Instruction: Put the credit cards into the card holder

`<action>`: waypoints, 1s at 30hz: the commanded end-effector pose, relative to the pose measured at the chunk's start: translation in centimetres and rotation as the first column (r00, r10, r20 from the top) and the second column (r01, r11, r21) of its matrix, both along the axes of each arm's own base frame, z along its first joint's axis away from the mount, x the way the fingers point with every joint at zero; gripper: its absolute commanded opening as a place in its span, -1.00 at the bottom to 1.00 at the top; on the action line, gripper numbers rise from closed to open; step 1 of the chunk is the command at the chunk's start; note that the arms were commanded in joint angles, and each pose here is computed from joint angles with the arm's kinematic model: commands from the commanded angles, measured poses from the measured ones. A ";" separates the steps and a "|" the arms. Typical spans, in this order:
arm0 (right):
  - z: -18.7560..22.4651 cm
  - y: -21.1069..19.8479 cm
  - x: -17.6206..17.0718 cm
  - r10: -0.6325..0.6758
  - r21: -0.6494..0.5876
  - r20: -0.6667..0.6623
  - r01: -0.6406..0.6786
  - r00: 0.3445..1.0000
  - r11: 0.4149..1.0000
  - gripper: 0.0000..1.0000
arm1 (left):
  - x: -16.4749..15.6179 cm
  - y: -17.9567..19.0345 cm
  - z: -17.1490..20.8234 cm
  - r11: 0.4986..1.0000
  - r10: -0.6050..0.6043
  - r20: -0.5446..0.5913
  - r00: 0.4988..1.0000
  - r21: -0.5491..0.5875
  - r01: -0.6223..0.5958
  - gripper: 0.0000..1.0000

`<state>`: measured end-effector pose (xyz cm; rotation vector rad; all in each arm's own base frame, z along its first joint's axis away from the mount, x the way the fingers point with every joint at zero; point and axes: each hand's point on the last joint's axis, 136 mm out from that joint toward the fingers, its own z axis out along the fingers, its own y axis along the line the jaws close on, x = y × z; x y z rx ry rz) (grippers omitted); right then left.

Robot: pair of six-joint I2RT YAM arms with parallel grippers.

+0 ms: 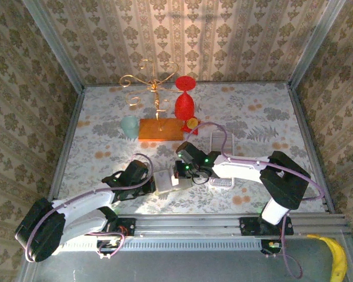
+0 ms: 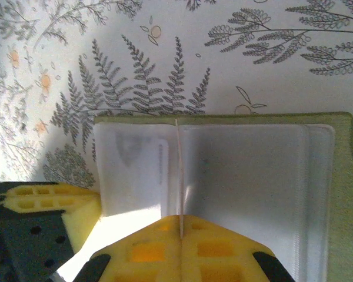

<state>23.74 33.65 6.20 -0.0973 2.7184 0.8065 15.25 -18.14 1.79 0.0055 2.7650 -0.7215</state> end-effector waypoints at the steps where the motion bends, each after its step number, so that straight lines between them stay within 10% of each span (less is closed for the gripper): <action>1: 0.3 0.9 0.1 -0.025 0.071 -0.011 0.026 1.000 0.997 -1.00 | -0.3 0.7 -0.4 1.000 0.000 -0.006 1.000 0.028 0.001 -1.00; 30: 0.0 1.5 -1.4 -0.019 0.166 -0.090 0.034 0.996 0.986 -1.00 | 1.2 0.5 2.8 0.996 0.066 0.094 0.993 -0.059 -0.060 -1.00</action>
